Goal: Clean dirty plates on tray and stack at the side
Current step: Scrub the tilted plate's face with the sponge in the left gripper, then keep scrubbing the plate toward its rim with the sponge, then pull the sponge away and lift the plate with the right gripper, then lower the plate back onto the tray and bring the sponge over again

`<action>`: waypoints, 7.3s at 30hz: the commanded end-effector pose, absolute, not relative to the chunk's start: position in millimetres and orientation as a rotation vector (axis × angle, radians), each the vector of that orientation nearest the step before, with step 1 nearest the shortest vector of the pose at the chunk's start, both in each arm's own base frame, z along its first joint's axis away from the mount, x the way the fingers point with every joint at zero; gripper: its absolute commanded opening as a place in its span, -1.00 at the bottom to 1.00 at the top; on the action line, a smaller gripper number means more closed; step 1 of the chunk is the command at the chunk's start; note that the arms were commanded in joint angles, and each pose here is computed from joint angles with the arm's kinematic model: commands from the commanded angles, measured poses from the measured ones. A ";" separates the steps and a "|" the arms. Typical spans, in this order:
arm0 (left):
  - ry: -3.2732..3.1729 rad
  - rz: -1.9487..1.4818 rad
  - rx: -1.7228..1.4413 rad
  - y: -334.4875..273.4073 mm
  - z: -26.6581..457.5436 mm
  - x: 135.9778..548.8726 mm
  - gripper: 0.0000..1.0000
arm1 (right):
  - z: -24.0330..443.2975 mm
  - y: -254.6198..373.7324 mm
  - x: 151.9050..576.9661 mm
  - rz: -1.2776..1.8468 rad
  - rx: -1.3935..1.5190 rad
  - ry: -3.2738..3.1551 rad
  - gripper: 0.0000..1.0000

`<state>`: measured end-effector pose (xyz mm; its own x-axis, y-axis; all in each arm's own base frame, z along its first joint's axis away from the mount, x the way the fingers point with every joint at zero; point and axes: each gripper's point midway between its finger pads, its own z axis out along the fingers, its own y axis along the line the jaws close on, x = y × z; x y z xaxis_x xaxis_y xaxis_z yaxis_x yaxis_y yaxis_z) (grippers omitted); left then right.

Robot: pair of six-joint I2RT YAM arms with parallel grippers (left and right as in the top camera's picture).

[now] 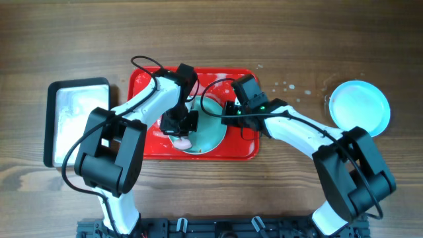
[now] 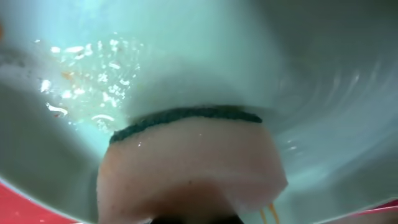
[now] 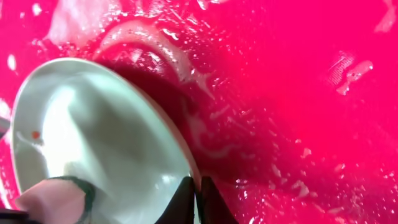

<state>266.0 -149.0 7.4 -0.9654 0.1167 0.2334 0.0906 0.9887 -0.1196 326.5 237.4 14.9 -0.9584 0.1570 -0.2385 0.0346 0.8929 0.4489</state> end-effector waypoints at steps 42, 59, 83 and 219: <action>-3.414 -0.133 0.522 -109.1 -28.0 378.1 -0.92 | -41.0 246.9 319.0 0.722 0.622 2.912 -0.91; -3.373 0.370 -0.308 -175.8 -2.1 387.7 -0.92 | -39.0 251.4 317.7 0.758 0.568 2.920 -0.91; -3.123 0.261 0.074 -86.4 26.1 363.5 -0.92 | -36.5 255.9 318.1 0.795 0.531 2.918 -0.91; -3.514 -0.038 0.837 6.2 176.2 403.7 -0.92 | -17.6 357.0 393.2 0.176 -0.153 2.668 -0.78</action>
